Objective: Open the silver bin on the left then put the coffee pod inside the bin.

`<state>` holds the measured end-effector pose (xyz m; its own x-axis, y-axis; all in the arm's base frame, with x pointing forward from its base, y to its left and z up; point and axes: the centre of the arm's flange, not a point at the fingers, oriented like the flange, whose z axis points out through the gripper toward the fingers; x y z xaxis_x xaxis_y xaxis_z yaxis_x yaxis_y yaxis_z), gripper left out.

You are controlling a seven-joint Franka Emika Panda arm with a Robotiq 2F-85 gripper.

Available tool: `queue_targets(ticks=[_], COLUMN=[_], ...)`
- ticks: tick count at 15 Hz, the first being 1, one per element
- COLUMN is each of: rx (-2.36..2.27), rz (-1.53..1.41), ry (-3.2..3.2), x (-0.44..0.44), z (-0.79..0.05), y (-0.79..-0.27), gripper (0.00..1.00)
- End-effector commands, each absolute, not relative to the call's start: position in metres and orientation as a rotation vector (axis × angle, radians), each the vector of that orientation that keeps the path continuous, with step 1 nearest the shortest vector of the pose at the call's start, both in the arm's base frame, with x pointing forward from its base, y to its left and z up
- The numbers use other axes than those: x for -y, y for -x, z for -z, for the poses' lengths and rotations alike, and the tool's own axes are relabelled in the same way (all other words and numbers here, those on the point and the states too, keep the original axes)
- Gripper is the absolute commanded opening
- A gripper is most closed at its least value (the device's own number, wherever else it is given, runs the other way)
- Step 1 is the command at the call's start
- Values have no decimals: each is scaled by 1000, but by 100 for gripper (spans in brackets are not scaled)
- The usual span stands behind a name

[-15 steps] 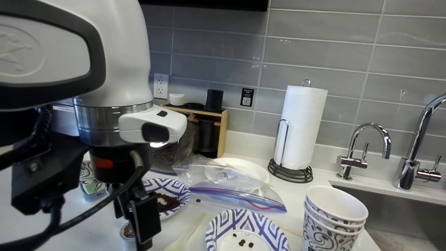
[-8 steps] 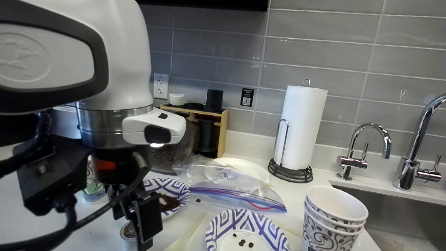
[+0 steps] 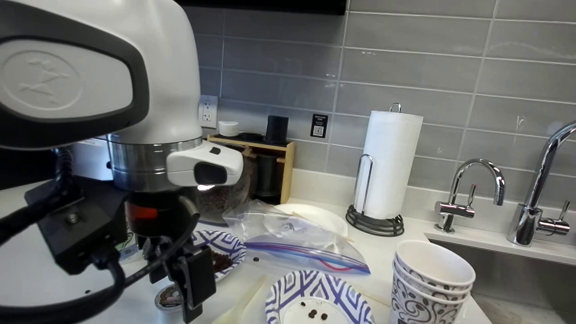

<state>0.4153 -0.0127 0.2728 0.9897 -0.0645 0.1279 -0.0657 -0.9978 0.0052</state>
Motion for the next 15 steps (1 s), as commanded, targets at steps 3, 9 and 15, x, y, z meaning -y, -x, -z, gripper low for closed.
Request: queue_targets(ticks=[3, 9, 15], rx=[63, 51, 59], rz=[-192, -185, -180], ry=[-3125, -3131, -3137], x=[11, 11, 11], z=[-263, -263, -271], y=[-422, -425, -427], gripper=[92, 48, 41])
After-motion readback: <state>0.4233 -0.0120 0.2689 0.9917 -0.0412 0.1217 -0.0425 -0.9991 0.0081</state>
